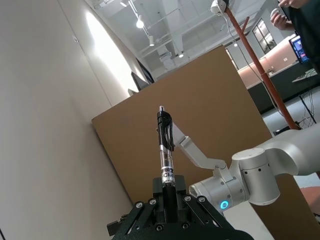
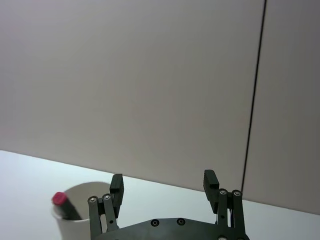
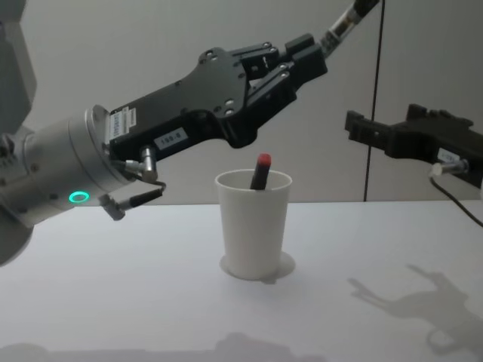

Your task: Place the pen into the pen holder.

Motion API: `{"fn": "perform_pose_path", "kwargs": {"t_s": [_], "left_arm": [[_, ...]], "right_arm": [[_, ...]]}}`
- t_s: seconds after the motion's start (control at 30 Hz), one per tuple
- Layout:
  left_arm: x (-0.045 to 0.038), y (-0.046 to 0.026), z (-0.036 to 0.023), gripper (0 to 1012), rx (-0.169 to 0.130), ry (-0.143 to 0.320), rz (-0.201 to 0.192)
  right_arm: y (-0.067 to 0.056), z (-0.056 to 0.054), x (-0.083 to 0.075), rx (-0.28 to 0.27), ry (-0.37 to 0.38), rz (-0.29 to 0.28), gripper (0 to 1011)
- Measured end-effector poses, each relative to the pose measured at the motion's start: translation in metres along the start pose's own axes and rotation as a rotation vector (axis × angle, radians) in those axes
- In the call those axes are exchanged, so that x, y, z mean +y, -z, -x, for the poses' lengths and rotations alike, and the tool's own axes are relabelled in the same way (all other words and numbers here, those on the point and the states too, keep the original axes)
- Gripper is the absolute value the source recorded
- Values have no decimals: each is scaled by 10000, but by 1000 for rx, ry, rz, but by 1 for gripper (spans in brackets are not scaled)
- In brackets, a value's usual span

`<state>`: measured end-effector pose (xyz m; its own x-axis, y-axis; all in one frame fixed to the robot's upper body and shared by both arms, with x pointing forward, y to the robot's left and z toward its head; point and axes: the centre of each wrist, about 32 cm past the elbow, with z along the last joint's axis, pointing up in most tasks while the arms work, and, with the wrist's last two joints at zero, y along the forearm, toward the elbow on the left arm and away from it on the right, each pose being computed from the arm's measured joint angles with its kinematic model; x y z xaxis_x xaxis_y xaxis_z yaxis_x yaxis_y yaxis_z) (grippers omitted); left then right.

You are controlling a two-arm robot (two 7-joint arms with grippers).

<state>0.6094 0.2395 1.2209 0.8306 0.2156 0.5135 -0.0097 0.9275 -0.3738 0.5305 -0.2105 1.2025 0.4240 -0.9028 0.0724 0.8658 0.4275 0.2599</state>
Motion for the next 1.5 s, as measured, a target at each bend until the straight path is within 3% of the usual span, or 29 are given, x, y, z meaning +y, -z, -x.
{"fn": "perform_pose_path", "kwargs": {"t_s": [1.1,1.5], "left_arm": [[-15,9,-34,142,-6,26,0],[-15,9,-37,142,-7,27,0]], "right_arm": [[-90,-245,-312,46,-478,-84,1001],[-109,-336,-377,79,-597,-145,1001]]}}
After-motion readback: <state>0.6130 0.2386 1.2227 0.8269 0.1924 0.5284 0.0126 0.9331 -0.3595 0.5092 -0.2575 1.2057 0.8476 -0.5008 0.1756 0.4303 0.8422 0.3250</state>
